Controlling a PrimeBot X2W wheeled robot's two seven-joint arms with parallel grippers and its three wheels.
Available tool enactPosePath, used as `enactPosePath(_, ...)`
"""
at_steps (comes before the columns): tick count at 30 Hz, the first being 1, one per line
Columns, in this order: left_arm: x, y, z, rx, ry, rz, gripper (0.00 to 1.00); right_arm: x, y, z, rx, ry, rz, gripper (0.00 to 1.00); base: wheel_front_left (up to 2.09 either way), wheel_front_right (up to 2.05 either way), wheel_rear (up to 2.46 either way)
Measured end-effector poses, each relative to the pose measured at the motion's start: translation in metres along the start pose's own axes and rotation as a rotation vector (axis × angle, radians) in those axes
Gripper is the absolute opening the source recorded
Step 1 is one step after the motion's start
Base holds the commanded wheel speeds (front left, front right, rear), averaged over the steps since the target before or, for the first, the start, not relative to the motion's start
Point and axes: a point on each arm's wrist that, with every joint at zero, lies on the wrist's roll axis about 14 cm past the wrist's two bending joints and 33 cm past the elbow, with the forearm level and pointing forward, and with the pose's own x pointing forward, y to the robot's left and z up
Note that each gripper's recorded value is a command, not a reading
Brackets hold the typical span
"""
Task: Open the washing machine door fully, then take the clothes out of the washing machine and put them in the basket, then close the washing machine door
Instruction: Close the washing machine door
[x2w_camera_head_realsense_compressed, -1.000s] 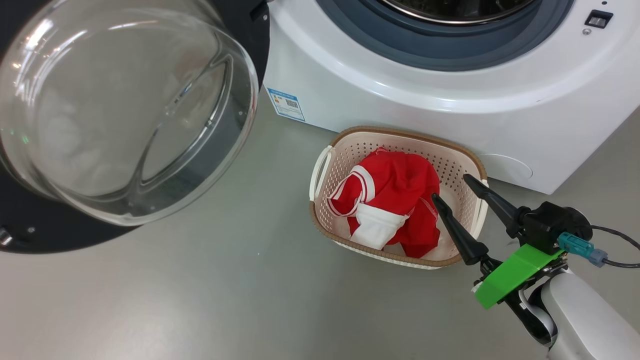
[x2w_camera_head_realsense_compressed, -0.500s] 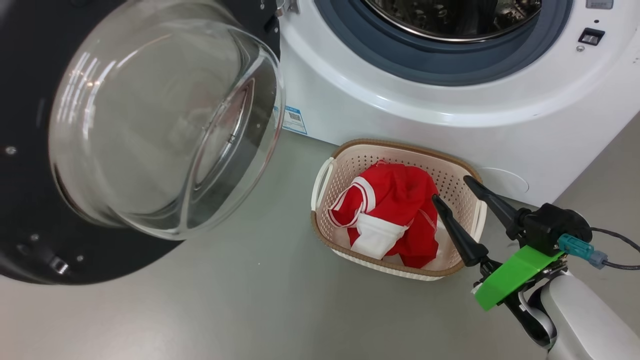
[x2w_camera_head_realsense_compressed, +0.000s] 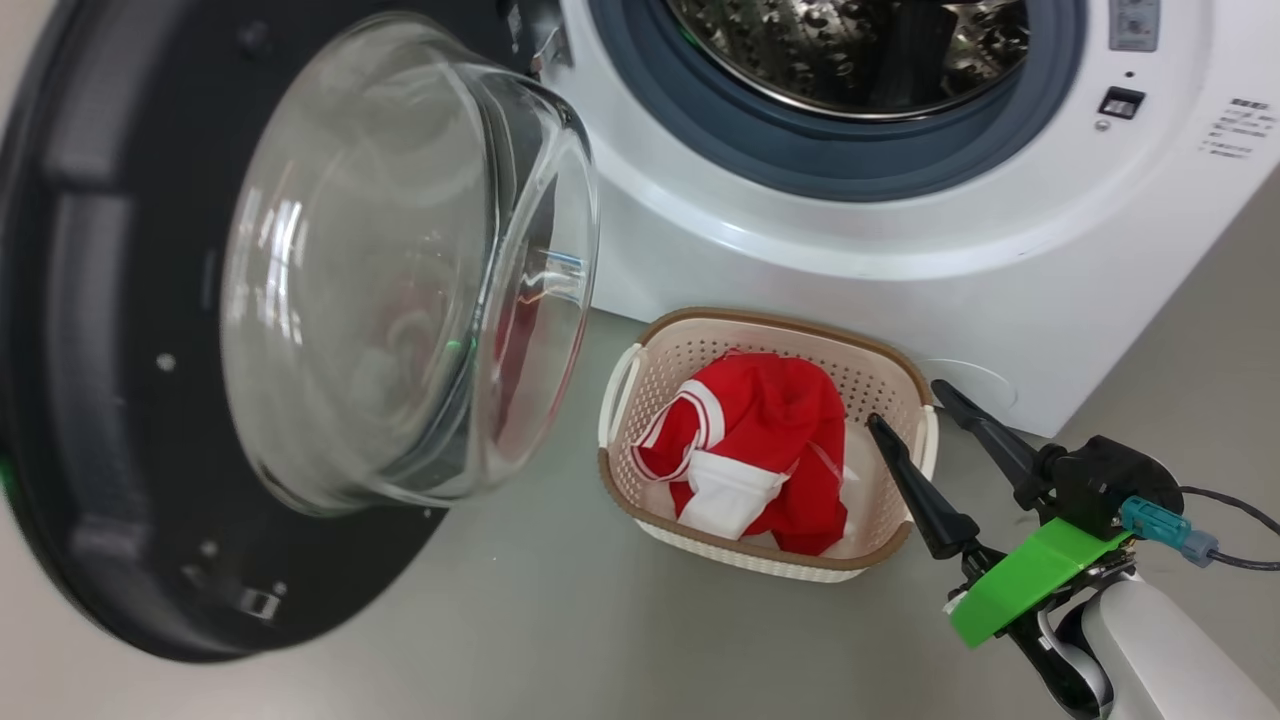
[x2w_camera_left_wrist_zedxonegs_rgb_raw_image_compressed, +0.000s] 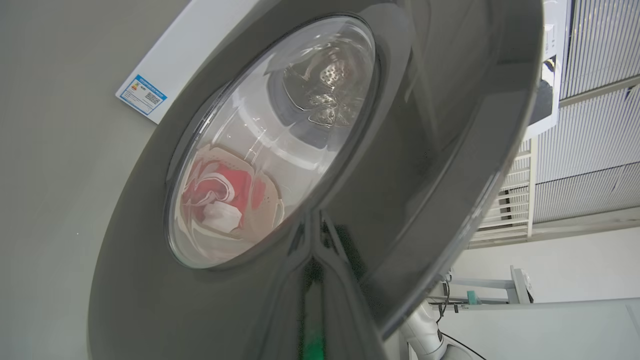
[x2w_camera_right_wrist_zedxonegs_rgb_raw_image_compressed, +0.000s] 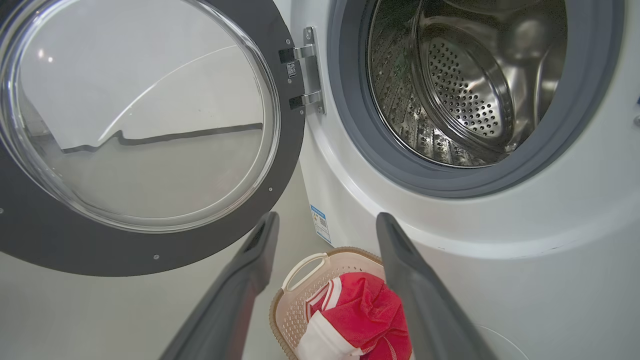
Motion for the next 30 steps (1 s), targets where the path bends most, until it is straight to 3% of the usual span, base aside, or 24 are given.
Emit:
enactPosePath(12, 0.057, -0.065, -0.053, 0.172, 0.233, -0.227, 0.00, -0.026, -0.024, 0.016, 0.000, -0.041, -0.109, 1.00, 0.00, 0.00, 0.00)
enactPosePath(30, 0.168, -0.146, -0.092, 0.294, 0.443, -0.485, 0.00, -0.077, -0.070, 0.019, 0.015, -0.064, -0.320, 1.00, 0.00, 0.00, 0.00)
